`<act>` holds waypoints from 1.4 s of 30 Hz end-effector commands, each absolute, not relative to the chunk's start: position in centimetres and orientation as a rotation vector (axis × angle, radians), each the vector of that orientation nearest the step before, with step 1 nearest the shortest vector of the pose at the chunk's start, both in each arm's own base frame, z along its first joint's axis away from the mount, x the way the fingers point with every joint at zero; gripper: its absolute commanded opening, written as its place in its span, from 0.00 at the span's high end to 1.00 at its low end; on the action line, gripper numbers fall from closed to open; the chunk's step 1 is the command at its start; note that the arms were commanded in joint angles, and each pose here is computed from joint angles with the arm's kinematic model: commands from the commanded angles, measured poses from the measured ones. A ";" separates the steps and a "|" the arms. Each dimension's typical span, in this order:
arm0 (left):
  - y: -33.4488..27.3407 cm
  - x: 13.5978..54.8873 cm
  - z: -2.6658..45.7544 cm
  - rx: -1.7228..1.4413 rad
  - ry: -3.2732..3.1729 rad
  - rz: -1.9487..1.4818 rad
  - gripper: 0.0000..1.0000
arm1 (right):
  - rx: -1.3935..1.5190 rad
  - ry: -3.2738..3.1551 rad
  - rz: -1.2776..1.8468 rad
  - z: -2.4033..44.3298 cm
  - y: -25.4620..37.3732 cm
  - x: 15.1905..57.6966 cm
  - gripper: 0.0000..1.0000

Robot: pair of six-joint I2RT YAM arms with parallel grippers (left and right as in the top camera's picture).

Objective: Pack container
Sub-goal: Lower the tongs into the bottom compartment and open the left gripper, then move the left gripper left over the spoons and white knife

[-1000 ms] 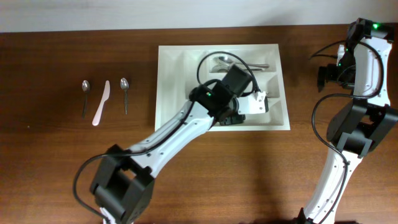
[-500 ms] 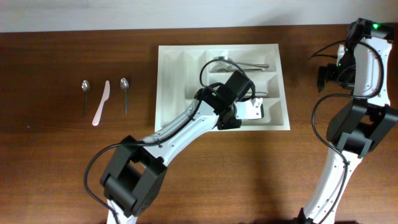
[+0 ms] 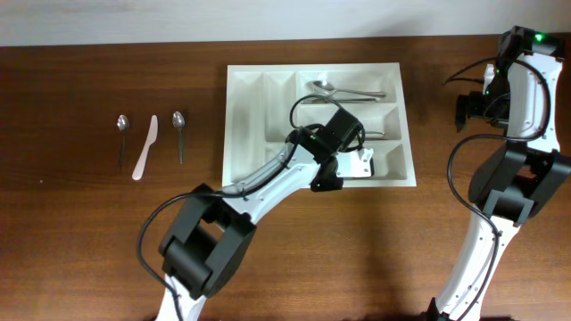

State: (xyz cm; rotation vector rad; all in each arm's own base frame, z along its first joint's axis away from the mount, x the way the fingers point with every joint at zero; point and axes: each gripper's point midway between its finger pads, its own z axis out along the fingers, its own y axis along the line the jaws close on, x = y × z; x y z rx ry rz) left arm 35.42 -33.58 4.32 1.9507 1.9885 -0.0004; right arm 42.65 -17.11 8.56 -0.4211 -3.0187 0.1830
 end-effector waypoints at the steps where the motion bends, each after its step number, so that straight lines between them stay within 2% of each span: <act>1: -33.7 35.7 4.2 1.959 1.980 0.009 0.78 | -0.439 -3.057 0.212 10.5 -17.4 42.6 0.01; 10: -34.3 37.1 4.9 1.903 1.949 0.047 0.52 | -0.439 -3.057 0.212 10.5 -17.4 42.6 0.01; 11: -34.4 37.5 5.2 1.890 1.941 0.061 0.45 | -0.439 -3.057 0.212 10.5 -17.4 42.6 0.01; 19: -35.5 40.7 9.5 1.733 1.919 0.147 0.37 | -0.439 -3.057 0.212 10.5 -17.4 42.6 0.01; 23: -36.2 42.9 14.4 1.544 1.923 0.159 0.35 | -0.439 -3.057 0.212 10.5 -17.4 42.6 0.01; 25: -35.8 44.2 17.6 1.410 1.929 0.187 0.29 | -0.439 -3.057 0.212 10.5 -17.4 42.6 0.01; 26: -35.1 45.1 19.3 1.323 1.941 0.219 0.23 | -0.439 -3.057 0.212 10.5 -17.4 42.6 0.01; 28: -32.5 46.9 22.5 1.109 1.983 0.286 0.01 | -0.439 -3.057 0.212 10.5 -17.4 42.6 0.01; 31: -26.5 49.1 25.8 0.775 2.068 0.367 0.01 | -0.439 -3.057 0.212 10.5 -17.4 42.6 0.01; 34: -21.0 49.6 26.3 0.632 2.165 0.395 0.01 | -0.439 -3.057 0.212 10.5 -17.4 42.6 0.01; 42: -9.5 47.2 22.7 0.576 2.480 0.575 0.01 | -0.439 -3.057 0.212 10.5 -17.4 42.6 0.01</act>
